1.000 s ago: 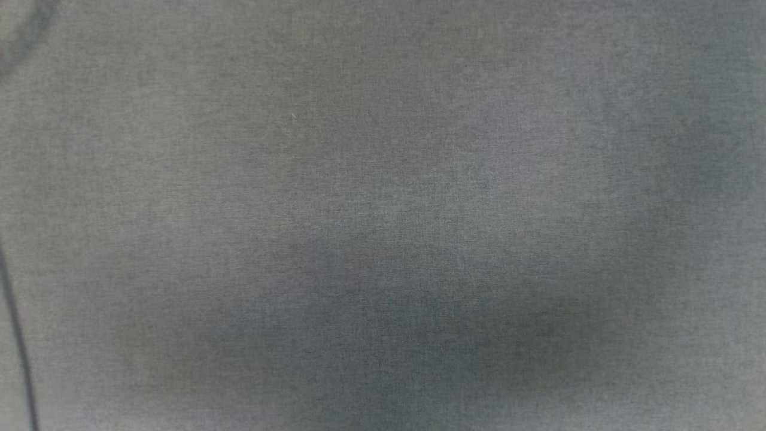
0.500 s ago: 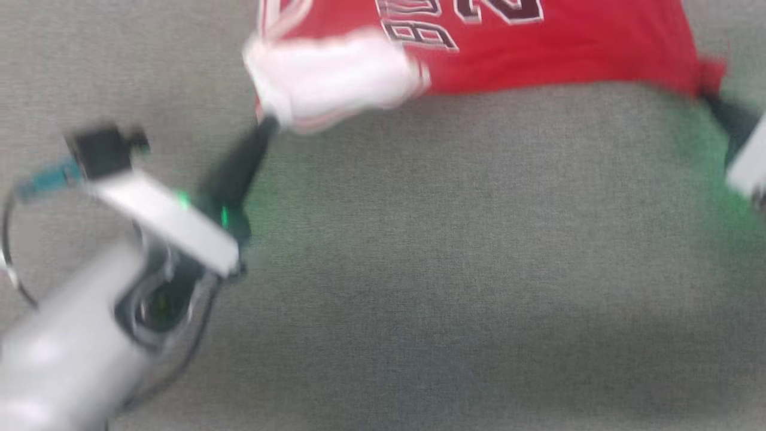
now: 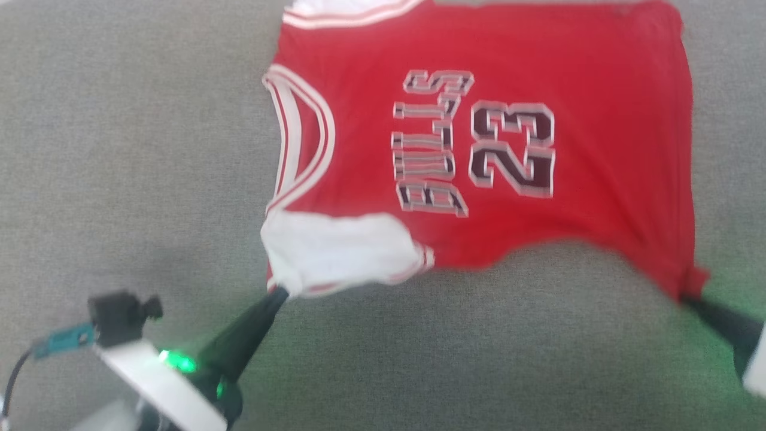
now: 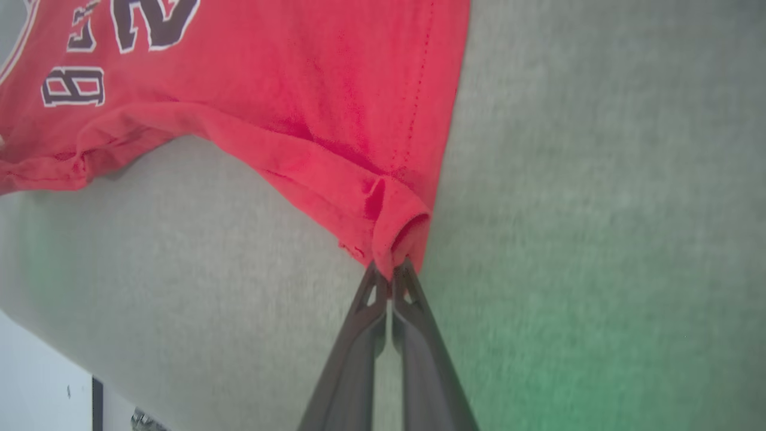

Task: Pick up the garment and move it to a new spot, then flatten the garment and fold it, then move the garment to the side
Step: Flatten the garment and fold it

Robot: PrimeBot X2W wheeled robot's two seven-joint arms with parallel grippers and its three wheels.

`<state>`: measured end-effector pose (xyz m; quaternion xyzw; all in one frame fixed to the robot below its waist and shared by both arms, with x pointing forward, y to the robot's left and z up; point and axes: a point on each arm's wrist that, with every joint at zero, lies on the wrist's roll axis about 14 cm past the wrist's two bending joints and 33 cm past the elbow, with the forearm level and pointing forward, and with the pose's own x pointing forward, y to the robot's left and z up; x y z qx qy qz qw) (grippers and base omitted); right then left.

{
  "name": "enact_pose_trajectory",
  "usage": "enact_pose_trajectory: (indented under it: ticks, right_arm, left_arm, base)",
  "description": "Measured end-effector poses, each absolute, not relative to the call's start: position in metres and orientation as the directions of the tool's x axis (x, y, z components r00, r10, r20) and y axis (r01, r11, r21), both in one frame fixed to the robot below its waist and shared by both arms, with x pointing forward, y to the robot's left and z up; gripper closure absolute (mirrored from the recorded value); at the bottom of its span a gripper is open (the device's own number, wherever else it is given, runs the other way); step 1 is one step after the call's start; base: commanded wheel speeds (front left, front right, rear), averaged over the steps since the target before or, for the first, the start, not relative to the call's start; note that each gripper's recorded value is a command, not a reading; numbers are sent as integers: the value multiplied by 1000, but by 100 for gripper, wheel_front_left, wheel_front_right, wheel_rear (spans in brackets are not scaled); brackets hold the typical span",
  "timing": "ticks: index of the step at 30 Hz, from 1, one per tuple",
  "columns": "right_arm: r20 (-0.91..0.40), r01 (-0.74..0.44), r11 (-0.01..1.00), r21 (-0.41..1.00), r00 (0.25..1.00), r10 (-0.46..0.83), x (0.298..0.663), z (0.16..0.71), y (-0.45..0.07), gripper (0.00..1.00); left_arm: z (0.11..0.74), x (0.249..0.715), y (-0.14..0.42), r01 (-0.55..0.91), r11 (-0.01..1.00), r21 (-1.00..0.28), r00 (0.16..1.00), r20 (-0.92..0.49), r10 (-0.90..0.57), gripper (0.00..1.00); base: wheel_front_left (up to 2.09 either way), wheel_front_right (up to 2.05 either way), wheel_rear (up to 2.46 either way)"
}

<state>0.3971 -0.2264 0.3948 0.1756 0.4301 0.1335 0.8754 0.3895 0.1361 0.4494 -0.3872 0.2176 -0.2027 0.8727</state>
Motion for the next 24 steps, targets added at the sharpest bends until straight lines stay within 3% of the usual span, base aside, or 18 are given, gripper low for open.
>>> enact_pose_trajectory:
  ticks: [5,10,18,24]
  right_arm:
    - [-749,-58,895,442,525,404,352,395,-228,100]
    - [-732,-30,893,449,561,387,343,409,-235,100]
    - [-638,-84,898,431,676,369,393,440,-235,100]
    - [-615,-98,904,415,702,359,434,443,-235,100]
  left_arm:
    - [455,355,139,157,597,-787,807,-246,-537,100]
    - [464,342,142,185,608,-772,800,-241,-549,100]
    - [509,403,130,353,583,-732,826,-50,-562,100]
    - [521,462,132,383,594,-707,842,3,-540,100]
  base:
    - [0,0,0]
    - [0,0,0]
    - [0,0,0]
    - [0,0,0]
